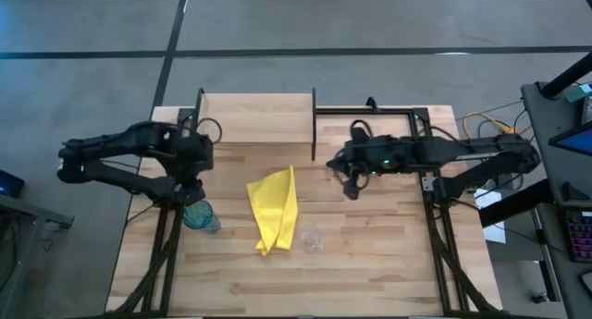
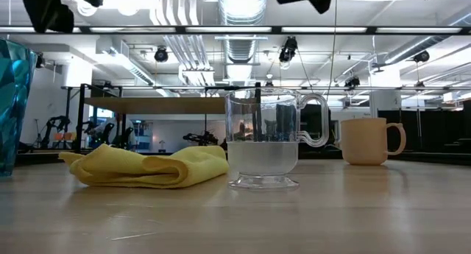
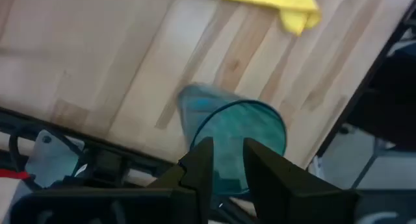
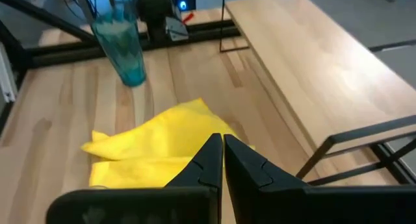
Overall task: Stack small to large cups/mugs on shelf
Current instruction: Put the blue cup on the shelf
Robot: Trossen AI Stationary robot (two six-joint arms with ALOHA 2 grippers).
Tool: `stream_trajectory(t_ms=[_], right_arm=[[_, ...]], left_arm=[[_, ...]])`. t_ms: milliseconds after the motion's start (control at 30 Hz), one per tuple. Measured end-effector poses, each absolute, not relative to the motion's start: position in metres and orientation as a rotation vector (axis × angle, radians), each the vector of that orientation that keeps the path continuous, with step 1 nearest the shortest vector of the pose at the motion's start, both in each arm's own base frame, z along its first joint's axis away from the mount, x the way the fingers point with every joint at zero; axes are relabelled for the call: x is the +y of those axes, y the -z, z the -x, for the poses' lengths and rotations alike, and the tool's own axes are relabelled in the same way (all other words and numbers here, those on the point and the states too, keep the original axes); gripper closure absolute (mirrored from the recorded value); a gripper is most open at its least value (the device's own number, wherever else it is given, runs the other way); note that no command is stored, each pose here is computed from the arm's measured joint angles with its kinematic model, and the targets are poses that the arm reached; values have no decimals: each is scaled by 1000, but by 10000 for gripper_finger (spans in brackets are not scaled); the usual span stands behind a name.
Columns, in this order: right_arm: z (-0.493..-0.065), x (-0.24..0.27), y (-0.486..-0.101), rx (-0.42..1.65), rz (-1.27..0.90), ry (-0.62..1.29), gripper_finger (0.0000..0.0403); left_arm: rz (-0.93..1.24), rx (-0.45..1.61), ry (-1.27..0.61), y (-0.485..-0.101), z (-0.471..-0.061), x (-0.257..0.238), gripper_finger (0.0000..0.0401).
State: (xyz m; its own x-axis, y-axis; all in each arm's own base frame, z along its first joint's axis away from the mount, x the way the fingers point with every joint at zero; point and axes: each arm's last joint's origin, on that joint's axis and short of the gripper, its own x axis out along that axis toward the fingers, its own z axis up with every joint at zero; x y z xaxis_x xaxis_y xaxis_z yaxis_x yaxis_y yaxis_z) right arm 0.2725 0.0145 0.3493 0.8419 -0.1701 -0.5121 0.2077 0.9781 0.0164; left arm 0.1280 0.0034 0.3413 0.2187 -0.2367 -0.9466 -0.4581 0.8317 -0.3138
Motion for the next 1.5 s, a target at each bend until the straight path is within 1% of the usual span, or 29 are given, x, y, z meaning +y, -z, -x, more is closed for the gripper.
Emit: stream_trajectory(t_ms=[133,300,433,567,700,967,1067,1133,1200,1267,1400,1500], right_arm=[[-287,16,-341,578,-68,204,394],[-297,16,-336,600,-76,209,394],[-302,17,-335,602,-79,210,394],[-306,17,-337,599,-79,210,394],[-306,17,-338,596,-80,210,394],[-306,17,-338,594,-80,210,394],[-306,17,-338,594,-80,210,394],[-306,17,-338,594,-80,210,394],[-306,17,-338,594,-80,209,394],[-305,17,-339,593,-80,210,394],[-306,16,-339,590,-82,213,394],[-306,13,-339,587,-84,221,394]], left_arm=[[578,1404,-138,-335,-128,-2,331],[438,1454,-97,-324,-126,-12,331],[360,1477,-105,-317,-123,-16,331],[343,1518,-118,-305,-121,-17,331],[346,1505,-115,-292,-122,-17,331],[345,1512,-117,-285,-124,-18,331],[344,1526,-121,-277,-124,-17,349],[343,1546,-125,-275,-124,-17,377],[351,1538,-116,-278,-126,-18,394],[358,1510,-103,-288,-130,-19,396],[363,1444,-81,-321,-141,-20,399],[326,1406,-112,-352,-153,-20,400]])
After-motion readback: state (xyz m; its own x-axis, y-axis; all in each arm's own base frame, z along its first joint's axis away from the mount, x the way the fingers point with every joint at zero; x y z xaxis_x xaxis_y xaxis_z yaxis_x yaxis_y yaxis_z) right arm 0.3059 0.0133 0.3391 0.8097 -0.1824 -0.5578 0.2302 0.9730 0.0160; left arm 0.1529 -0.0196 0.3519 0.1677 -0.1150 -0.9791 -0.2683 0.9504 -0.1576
